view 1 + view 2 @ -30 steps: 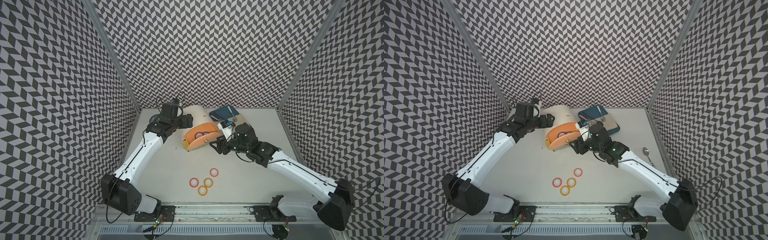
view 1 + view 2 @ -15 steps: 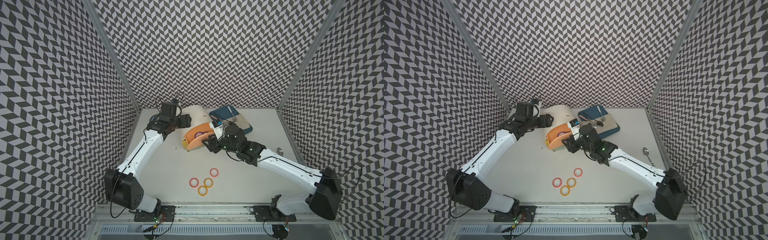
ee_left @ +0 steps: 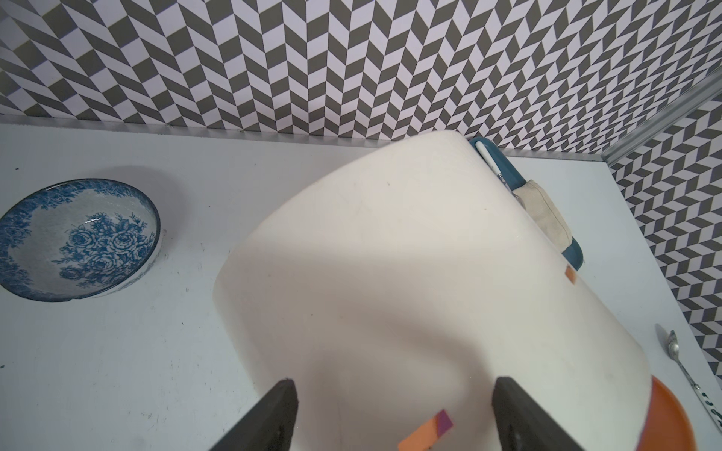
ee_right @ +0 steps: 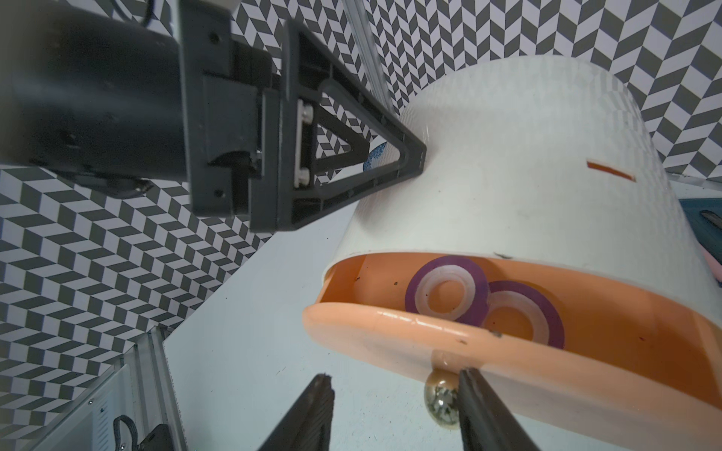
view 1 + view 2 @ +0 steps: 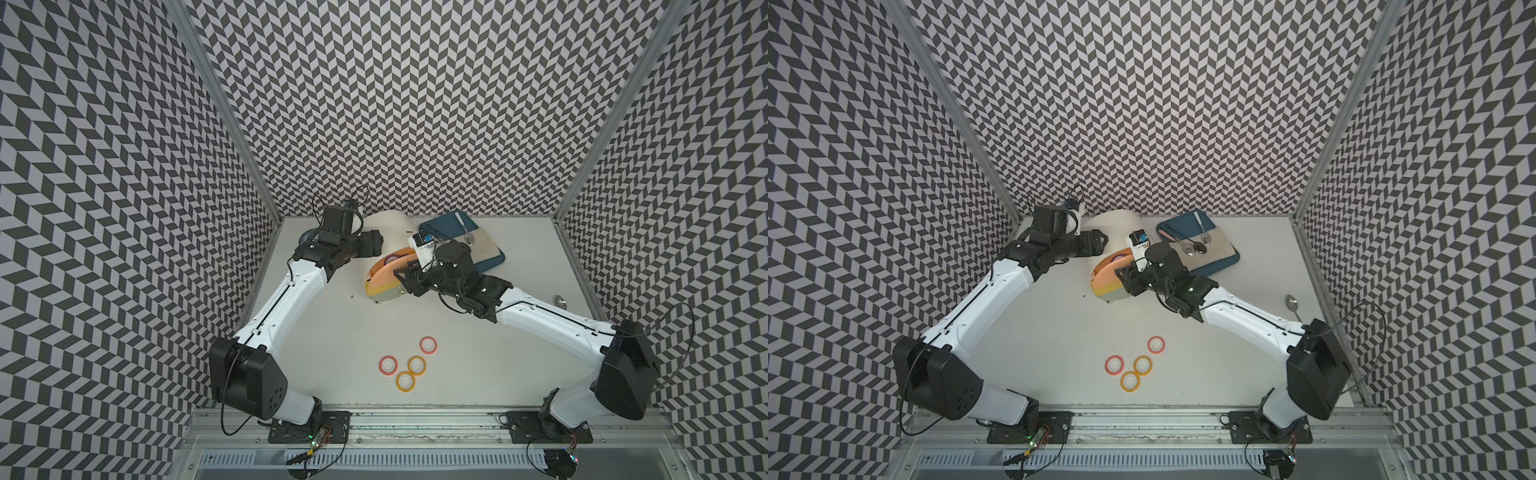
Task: Place the transparent tape into the drawer according to color
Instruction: Close the drawer in the storage box.
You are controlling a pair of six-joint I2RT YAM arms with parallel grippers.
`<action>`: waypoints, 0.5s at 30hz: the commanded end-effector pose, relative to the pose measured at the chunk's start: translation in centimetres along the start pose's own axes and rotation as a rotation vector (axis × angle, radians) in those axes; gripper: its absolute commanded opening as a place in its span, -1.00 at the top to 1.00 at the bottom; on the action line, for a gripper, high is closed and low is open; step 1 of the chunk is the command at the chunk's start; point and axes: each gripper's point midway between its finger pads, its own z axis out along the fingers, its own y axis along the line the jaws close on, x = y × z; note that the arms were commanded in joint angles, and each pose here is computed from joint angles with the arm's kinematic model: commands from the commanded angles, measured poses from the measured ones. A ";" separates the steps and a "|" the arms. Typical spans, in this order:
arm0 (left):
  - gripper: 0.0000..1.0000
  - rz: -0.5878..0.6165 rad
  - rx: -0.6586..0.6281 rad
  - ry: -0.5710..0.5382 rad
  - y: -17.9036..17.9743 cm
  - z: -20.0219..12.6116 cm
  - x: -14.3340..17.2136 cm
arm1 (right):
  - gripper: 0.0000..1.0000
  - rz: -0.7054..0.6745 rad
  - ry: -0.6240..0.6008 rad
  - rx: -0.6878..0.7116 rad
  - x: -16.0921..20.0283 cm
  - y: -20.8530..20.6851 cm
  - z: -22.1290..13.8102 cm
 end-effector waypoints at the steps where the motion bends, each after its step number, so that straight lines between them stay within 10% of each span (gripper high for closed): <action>1: -0.63 0.017 -0.005 0.049 0.5 0.7 1.3 | -0.08 -0.002 -0.087 -0.019 -2.7 0.9 0.4; 15: -0.62 0.028 0.009 0.071 0.3 0.9 1.9 | -0.08 -0.001 -0.074 -0.015 -2.3 0.7 2.3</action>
